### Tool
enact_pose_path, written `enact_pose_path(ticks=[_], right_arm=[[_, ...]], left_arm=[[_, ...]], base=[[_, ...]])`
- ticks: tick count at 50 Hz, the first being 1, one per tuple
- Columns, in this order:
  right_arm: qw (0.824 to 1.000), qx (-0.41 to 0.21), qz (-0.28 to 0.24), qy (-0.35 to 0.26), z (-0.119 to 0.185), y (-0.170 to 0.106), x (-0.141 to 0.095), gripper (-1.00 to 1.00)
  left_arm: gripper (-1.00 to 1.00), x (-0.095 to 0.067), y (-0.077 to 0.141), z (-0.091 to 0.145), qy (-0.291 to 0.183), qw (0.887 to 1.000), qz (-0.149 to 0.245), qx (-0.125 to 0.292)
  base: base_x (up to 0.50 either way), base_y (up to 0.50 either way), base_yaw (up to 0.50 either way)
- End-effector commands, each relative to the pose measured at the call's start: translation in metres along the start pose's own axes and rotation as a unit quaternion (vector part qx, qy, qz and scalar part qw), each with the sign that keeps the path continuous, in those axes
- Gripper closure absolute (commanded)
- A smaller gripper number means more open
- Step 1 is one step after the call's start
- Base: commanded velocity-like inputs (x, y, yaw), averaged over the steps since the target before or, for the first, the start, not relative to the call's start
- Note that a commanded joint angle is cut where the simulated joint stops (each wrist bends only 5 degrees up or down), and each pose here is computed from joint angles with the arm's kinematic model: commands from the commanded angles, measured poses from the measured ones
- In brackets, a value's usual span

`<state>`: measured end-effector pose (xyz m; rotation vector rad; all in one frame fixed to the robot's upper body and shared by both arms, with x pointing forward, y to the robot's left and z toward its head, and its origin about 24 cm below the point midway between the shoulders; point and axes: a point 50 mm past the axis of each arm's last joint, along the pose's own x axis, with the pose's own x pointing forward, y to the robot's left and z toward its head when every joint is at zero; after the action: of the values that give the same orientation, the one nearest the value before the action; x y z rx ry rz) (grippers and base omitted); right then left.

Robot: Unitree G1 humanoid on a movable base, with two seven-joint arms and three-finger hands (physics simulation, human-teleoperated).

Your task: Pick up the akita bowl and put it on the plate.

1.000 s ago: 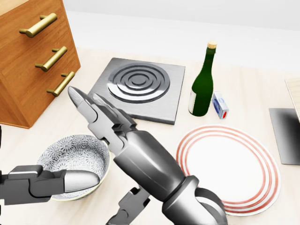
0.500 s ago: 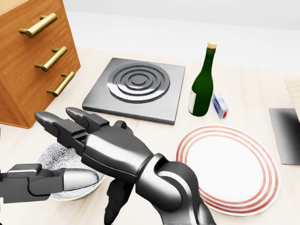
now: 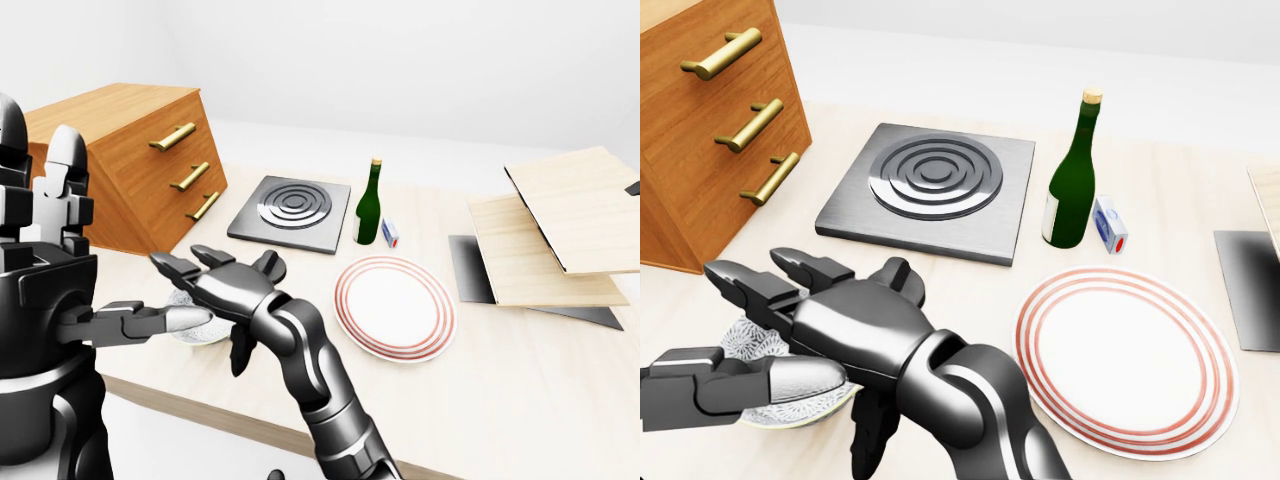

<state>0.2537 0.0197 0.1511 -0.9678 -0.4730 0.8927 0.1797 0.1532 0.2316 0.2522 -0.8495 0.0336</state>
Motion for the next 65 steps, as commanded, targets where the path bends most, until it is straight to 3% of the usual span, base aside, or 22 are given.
enact_pose_path(ticks=[1,24,33,34,40,54,65], right_arm=[[1.0,-0.01,0.016,-0.002,0.012,0.017,-0.002,-1.0],[0.996,-0.028,0.077,0.039,0.003,0.048,0.002,-1.0],[0.996,-0.013,0.085,0.034,0.003,0.041,0.022,-1.0],[0.992,-0.03,0.108,0.061,-0.012,0.031,0.042,-1.0],[0.988,-0.032,0.127,0.076,-0.02,0.032,0.048,-1.0],[0.991,-0.018,0.114,0.063,-0.015,0.028,0.048,-1.0],[0.983,-0.026,0.155,0.1,-0.034,0.046,0.044,-1.0]], left_arm=[[-0.92,0.0,0.001,0.0,0.0,1.0,0.004,-0.001],[-0.92,-0.001,0.0,0.0,0.001,1.0,0.002,-0.003],[-0.91,-0.001,0.001,0.002,-0.003,1.0,0.004,-0.002],[-0.92,-0.001,0.002,0.002,-0.003,1.0,0.005,-0.001],[-0.92,-0.001,0.002,0.004,-0.008,1.0,0.005,0.001],[-0.91,-0.001,0.003,0.005,-0.011,1.0,0.005,0.0],[-0.91,-0.001,0.003,0.004,-0.009,1.0,0.007,0.0]], base=[[0.0,0.0,0.0],[0.0,0.0,0.0],[0.0,0.0,0.0],[0.0,0.0,0.0],[0.0,0.0,0.0],[0.0,0.0,0.0],[0.0,0.0,0.0]])
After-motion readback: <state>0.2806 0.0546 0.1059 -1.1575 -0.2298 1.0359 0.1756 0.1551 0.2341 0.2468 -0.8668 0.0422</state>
